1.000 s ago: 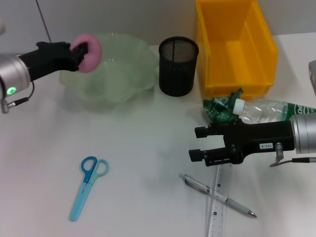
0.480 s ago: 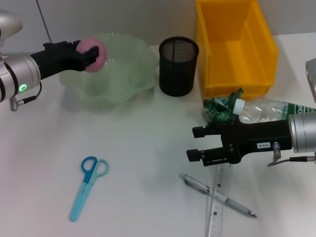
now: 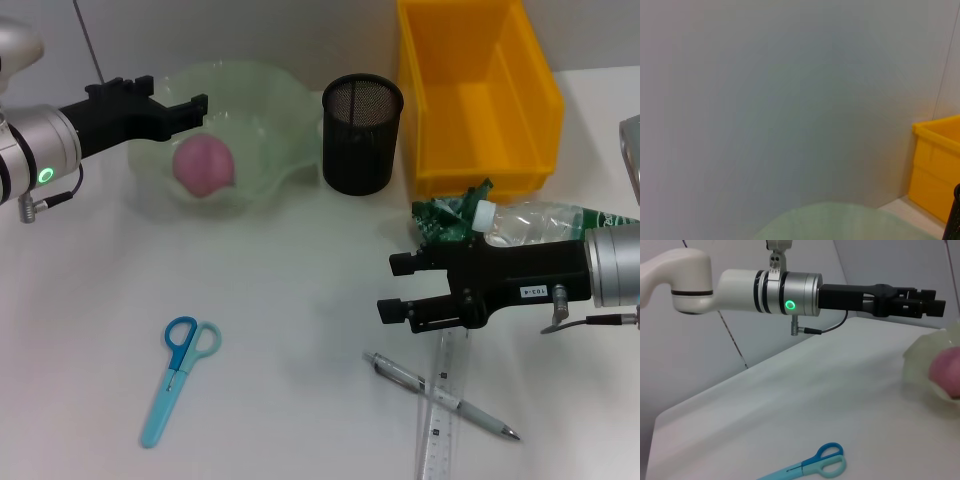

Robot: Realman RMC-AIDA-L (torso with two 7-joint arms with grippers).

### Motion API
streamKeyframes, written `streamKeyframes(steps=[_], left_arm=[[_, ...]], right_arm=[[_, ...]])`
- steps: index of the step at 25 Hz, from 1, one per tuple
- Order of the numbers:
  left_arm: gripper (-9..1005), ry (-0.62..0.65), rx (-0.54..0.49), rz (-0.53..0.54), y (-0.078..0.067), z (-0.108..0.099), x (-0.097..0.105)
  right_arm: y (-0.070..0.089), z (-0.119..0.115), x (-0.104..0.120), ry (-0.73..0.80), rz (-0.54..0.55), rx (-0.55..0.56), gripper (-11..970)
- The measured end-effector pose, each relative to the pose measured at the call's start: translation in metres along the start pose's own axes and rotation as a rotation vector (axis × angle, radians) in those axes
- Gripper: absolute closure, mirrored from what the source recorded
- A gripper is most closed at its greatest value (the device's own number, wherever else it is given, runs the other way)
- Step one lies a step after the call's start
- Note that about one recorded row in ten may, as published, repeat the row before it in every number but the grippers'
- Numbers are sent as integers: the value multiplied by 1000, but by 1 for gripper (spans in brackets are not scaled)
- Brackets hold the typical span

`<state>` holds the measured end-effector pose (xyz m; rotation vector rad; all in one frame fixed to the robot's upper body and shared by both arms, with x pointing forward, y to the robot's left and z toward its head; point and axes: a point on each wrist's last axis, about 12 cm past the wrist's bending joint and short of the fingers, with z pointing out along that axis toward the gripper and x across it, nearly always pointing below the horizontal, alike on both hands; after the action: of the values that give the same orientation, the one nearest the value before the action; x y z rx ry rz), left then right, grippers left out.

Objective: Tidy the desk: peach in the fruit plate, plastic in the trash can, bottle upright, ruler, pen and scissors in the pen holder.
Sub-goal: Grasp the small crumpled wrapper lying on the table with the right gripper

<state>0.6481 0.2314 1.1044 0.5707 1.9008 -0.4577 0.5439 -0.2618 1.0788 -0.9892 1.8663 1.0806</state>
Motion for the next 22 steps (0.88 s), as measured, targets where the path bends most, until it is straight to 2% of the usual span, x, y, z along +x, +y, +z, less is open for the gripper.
streamKeyframes(steps=[2,5,6,8,12,14,15,19,22], left_arm=[[186,-3,0,-3,0,0,0],[167,-31,88,-52,-6,-5,-4],[167,-31,88,-52,-6,-5,-4],[167,-87,308,-99,-16,-28,-10],[167,-97,543,-136,-22,-64,-8],[167,-76,610,-157,-22,-76,0],[167,-44,657,-175,-23,-89,14],[167,1,685,-166,-25,-98,29],[167,83,723,-72,-35,-106,56]], right_arm=[[0,0,0,-1,0,0,176],[0,0,0,-1,1,1,176],[0,0,0,-2,2,2,175],[0,-1,0,-1,6,3,175],[-1,-2,0,-1,15,4,175],[-1,-2,0,0,23,5,175],[-1,-4,-1,4,32,3,175],[-2,-6,-2,11,45,-2,176],[-2,-9,-3,15,51,-6,176]])
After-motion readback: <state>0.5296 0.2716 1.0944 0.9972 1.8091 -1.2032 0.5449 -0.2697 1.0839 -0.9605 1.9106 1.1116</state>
